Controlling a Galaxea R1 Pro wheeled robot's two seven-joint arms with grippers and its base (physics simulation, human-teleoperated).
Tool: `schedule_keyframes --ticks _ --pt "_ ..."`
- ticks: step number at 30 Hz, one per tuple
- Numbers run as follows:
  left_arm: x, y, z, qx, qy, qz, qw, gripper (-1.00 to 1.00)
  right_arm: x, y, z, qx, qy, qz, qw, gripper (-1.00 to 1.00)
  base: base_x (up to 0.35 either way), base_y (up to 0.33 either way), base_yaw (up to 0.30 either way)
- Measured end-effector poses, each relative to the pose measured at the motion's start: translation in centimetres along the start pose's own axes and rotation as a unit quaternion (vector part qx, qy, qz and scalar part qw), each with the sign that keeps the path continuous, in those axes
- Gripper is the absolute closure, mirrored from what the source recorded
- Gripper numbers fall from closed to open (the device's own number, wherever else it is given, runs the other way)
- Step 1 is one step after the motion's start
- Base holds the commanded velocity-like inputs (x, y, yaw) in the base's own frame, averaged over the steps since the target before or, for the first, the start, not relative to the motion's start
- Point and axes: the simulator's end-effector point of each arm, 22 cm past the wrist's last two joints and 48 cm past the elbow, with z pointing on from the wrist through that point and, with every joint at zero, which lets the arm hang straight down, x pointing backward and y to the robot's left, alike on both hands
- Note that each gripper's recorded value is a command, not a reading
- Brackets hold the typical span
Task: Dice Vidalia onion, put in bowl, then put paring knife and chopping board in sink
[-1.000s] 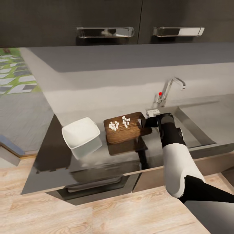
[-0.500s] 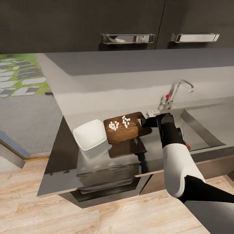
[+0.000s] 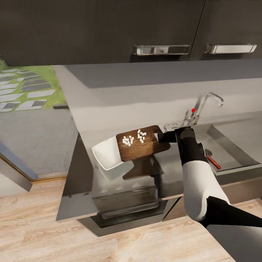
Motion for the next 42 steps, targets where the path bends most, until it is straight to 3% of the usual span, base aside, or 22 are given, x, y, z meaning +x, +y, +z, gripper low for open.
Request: schedule_keyframes --ticks 8,23,30,35,42 --pt "-0.5 -0.1 0.0 0.001 -0.006 0.0 1.0 -1.0 -0.7 0.1 -0.7 0.001 -0.006 -0.001 1.0 1.0 0.0 0.217 0.0" --pt "-0.8 -0.1 -0.1 0.001 -0.01 0.0 0.9999 -1.0 -1.3 -0.1 -1.3 0.007 -0.011 -0.005 0.9999 1.0 0.0 0.008 0.0" --pt "-0.8 -0.2 -0.1 0.002 -0.01 0.0 0.9999 -1.0 -2.2 1.6 -1.5 0.014 -0.006 -0.062 0.9979 1.0 0.0 0.0 0.0" --pt "-0.8 -0.2 -0.1 0.002 -0.01 0.0 0.9999 -1.0 -2.4 0.0 -2.0 0.054 0.003 -0.096 0.9939 1.0 0.0 0.0 0.0" --pt "-0.8 -0.2 -0.1 0.003 -0.01 0.0 0.9999 -1.0 -2.7 -1.1 -2.4 0.075 0.008 -0.108 0.9913 1.0 0.0 0.0 0.0"
